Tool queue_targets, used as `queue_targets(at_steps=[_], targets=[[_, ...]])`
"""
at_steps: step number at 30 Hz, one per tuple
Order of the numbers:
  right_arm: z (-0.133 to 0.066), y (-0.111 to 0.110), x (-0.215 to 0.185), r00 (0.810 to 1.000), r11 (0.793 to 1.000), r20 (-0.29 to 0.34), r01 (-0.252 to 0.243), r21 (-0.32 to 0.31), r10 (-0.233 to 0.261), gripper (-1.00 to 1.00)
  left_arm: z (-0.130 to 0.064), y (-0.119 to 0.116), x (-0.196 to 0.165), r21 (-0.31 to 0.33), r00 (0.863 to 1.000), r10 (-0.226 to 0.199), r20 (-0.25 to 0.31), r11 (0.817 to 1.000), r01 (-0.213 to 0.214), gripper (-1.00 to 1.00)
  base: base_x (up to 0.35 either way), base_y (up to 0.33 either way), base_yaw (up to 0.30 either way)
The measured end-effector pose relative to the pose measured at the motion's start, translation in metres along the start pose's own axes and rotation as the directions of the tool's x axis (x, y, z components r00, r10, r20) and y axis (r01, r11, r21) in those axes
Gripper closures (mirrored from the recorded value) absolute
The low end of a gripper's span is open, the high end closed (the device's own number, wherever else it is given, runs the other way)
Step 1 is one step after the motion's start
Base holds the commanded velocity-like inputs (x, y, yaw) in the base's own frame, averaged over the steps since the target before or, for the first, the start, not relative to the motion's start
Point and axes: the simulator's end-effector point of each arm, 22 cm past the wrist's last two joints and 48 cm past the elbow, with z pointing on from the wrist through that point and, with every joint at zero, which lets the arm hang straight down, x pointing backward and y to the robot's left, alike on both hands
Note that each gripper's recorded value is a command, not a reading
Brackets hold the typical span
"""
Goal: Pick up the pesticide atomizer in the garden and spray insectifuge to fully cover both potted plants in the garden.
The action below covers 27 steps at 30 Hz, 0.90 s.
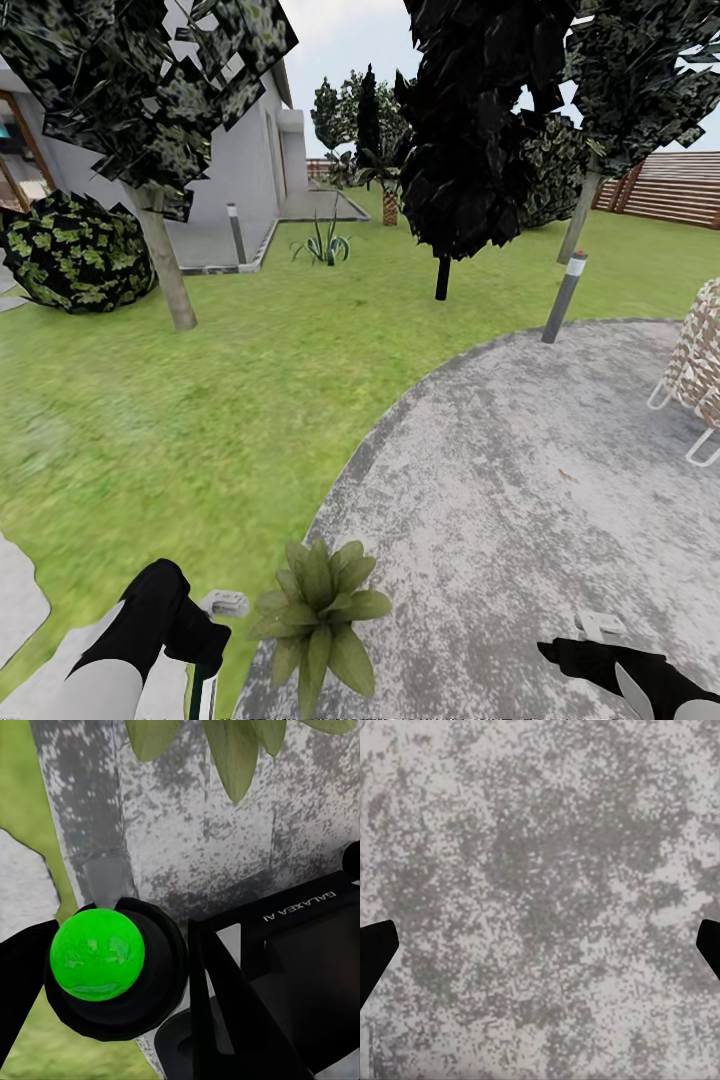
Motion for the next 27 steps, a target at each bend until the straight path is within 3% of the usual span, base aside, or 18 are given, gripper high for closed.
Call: queue_targets(at_steps=[18,25,26,27], targets=[[0.004,-0.001,0.008,1.000,1.000,-0.019,0.005,0.003,-0.004,-1.00,0.007,0.001,0.003,0.003,1.000,-0.003,-0.016,1.000,0.003,1.00,0.054,0.002,0.000],[0.005,-0.001,0.008,1.000,1.000,-0.020,0.001,0.003,-0.001,-1.00,0.007,0.001,0.004,0.004,1.000,-0.005,-0.018,1.000,0.005,1.00,0.000,0.168,0.000],[0.005,-0.003,0.008,1.000,1.000,-0.019,-0.002,0.005,0.002,-1.00,0.003,0.017,0.006,-0.025,1.000,0.012,-0.016,1.000,-0.013,1.00,0.000,0.000,0.000],[0.005,-0.003,0.009,1.000,1.000,-0.020,-0.003,0.005,0.003,-1.00,0.003,0.017,0.006,-0.021,1.000,0.006,-0.015,1.000,-0.006,1.00,0.000,0.000,0.000]])
